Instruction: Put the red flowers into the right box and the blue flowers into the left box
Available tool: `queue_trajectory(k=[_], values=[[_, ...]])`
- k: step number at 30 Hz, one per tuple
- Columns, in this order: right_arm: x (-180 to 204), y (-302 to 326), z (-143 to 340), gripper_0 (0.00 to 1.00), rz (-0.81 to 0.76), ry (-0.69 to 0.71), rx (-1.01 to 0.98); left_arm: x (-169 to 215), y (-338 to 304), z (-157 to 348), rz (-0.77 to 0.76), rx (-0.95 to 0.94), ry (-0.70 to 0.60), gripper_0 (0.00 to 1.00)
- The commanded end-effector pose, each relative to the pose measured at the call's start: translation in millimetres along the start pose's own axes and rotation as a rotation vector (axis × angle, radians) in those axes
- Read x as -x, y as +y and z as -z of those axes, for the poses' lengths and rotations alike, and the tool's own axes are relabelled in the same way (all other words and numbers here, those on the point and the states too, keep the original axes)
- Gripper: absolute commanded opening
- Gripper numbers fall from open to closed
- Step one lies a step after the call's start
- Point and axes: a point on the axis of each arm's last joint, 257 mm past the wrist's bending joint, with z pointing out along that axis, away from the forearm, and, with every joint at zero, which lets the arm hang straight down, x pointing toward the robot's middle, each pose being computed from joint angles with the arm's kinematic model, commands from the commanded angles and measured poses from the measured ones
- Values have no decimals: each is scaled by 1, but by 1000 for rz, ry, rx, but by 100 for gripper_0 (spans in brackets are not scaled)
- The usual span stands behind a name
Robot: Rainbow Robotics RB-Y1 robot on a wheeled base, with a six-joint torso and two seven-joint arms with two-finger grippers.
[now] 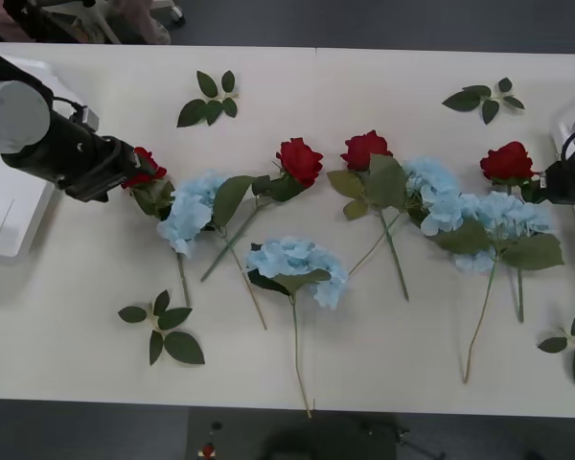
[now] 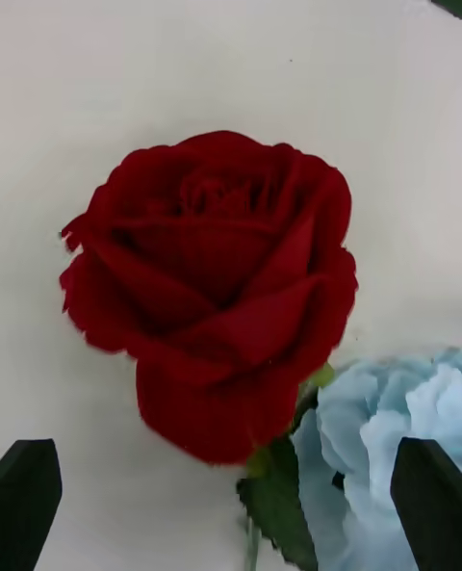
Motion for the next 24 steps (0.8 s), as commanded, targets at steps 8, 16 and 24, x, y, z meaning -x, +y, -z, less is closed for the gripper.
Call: queue_trajectory(k=[8,16,24], values=[[20,46,-17,100,79,-66,4,5,-18,-29,-141,124,-14,100],[12,57,-40,49,76,-79,14,-1,-4,-47,-194,208,-7,100],[16,52,-41,0,93,-94,-6,-1,-4,-50,-222,229,-15,0]])
